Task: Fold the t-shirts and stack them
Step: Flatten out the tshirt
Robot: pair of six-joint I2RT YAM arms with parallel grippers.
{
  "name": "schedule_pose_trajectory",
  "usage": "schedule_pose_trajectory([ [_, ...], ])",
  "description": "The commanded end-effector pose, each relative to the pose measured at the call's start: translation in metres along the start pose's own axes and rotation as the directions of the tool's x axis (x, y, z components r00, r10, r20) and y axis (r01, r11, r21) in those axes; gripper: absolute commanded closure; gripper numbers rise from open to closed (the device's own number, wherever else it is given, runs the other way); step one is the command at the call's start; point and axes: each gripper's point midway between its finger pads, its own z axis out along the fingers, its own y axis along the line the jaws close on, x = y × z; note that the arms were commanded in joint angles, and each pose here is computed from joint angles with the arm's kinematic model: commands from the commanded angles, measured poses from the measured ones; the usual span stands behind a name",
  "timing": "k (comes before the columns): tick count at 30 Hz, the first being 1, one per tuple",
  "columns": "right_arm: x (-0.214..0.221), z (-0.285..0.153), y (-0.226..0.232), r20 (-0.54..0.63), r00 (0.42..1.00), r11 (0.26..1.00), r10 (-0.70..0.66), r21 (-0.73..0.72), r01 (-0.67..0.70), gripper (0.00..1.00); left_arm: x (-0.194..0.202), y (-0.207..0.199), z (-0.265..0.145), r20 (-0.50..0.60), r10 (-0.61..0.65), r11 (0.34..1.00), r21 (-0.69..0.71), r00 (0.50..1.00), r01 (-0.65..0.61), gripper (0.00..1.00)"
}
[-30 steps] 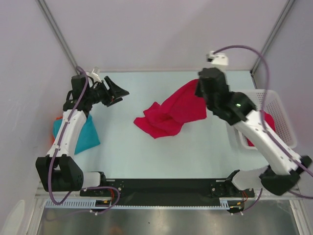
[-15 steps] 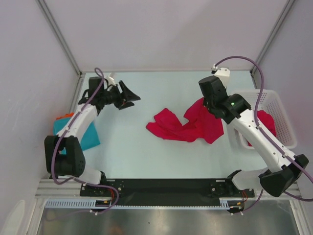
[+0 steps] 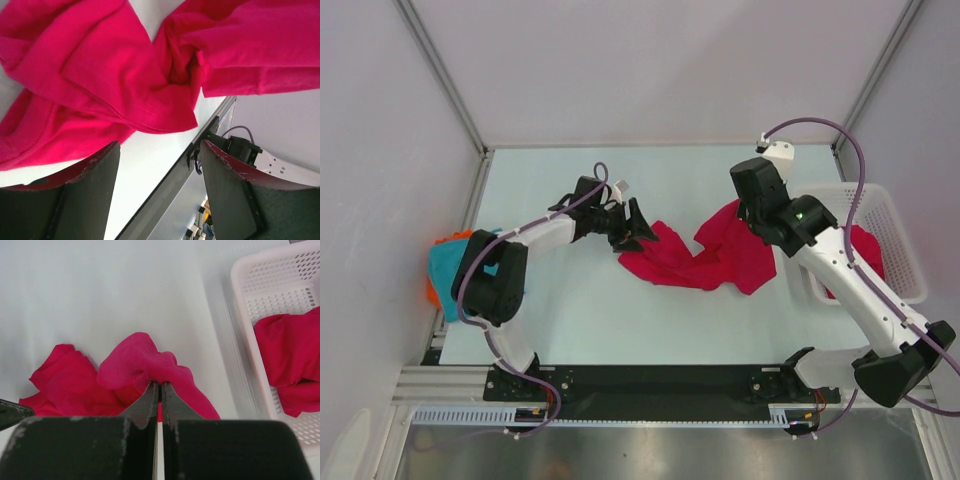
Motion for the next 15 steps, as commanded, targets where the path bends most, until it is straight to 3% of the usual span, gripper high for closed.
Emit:
schedule_pose_trajectory([
  [1, -0.013, -0.006, -0.006, 0.047, 0.997, 0.998, 0.059, -0.004, -0.059, 1.00, -0.022, -0.012, 0.003, 0.060, 0.044, 0.998, 0.032, 0.997, -0.046, 0.29],
  [15, -0.021, -0.013, -0.013, 0.061, 0.996, 0.997, 0.071, -0.005, -0.071, 1.00, -0.027, 0.000, 0.027, 0.040, 0.021, 1.000, 0.022, 0.999, -0.022, 0.29],
])
